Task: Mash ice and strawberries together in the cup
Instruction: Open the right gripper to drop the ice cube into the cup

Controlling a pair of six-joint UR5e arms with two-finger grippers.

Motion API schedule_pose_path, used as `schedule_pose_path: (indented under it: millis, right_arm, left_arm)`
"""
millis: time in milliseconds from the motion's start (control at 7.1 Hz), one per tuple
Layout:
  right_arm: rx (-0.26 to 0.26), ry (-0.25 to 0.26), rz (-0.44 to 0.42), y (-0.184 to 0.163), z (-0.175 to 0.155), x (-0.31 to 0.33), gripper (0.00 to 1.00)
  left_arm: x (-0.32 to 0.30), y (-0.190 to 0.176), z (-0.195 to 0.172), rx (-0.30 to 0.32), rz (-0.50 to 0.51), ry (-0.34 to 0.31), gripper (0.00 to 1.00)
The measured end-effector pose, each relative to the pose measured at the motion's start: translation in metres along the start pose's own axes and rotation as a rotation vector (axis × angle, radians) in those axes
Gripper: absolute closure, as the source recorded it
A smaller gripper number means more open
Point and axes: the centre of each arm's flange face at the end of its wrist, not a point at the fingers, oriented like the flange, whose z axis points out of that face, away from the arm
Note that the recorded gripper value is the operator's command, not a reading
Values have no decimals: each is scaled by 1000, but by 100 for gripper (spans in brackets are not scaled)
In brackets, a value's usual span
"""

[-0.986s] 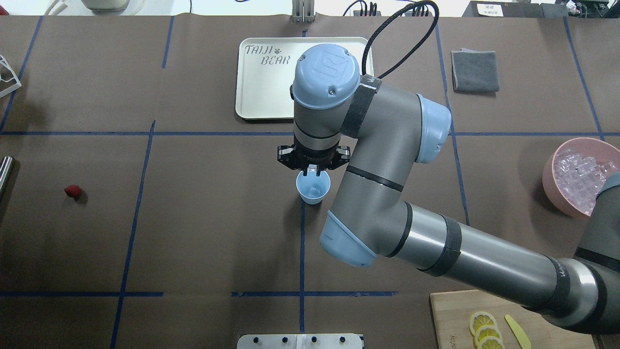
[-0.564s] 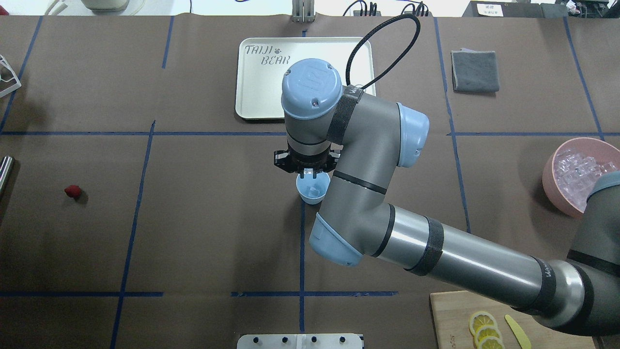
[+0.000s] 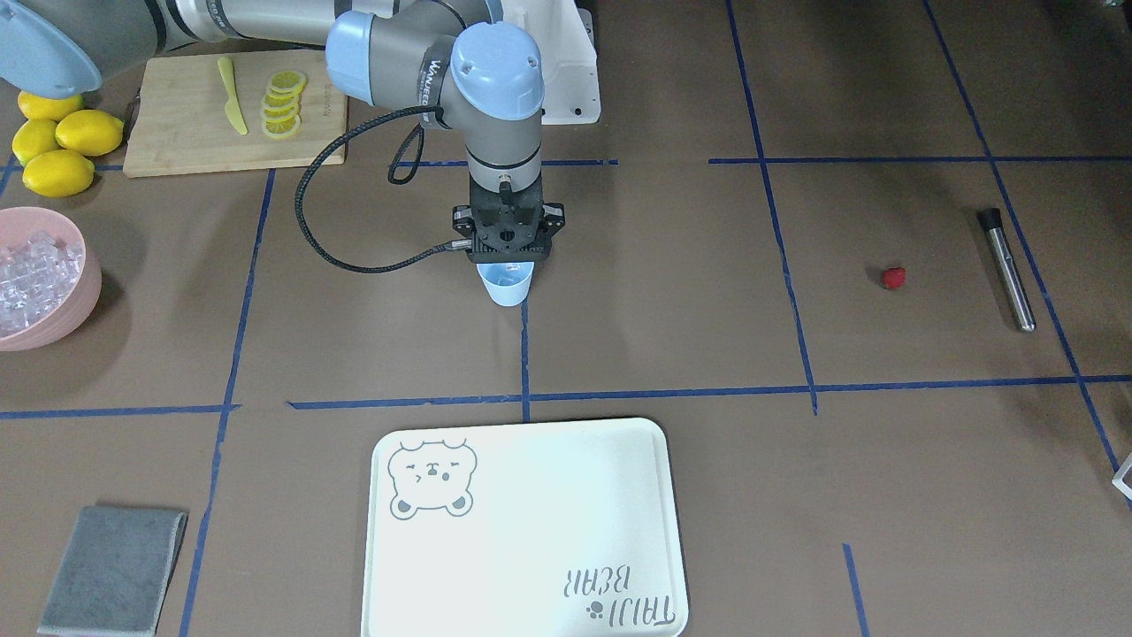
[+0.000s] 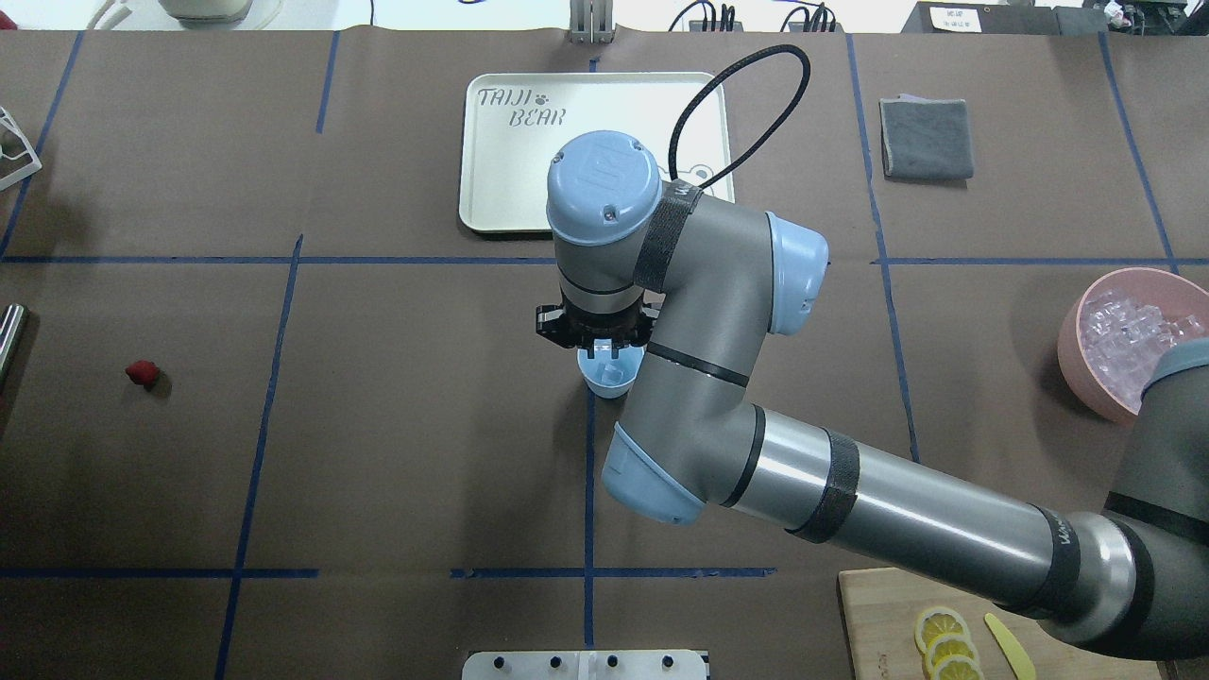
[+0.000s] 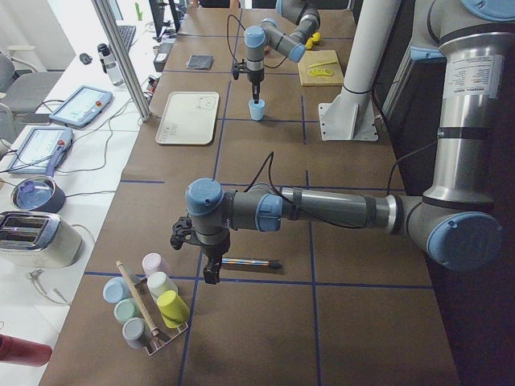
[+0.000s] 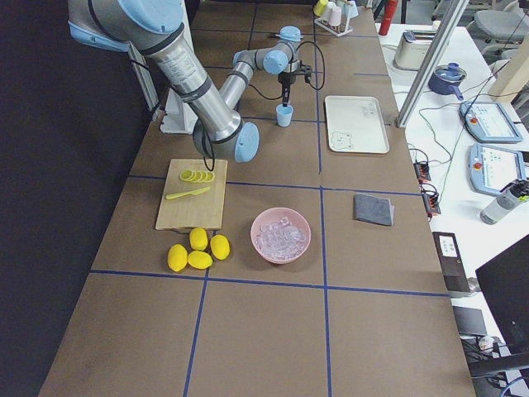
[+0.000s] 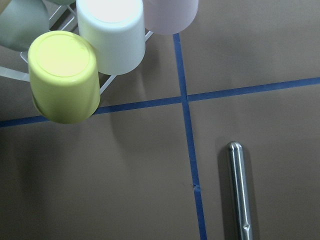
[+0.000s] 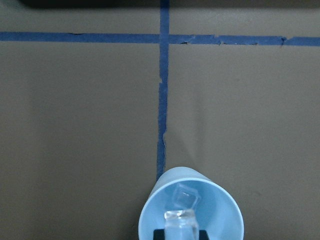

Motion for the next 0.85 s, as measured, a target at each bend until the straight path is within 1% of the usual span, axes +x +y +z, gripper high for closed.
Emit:
schedule_pose_path:
  millis: [282, 423, 564, 704, 845]
  right_arm:
    - [-2, -1, 3, 1, -1, 0, 55]
    - [-3, 1, 5, 1, -1, 0, 48]
    - [-2, 2, 6, 0, -1, 2, 3]
    - [1, 0, 9, -2, -3, 4, 0]
    - [10, -8, 14, -6, -10, 7, 0]
  left_arm:
    - [0, 2, 1, 0, 1, 1, 0]
    - [0, 2, 0, 1, 1, 2, 0]
    - [1, 2, -1, 3, 2, 3, 0]
    - [2, 2, -2, 5, 3, 3, 0]
    - [2, 2, -3, 7, 3, 3, 0]
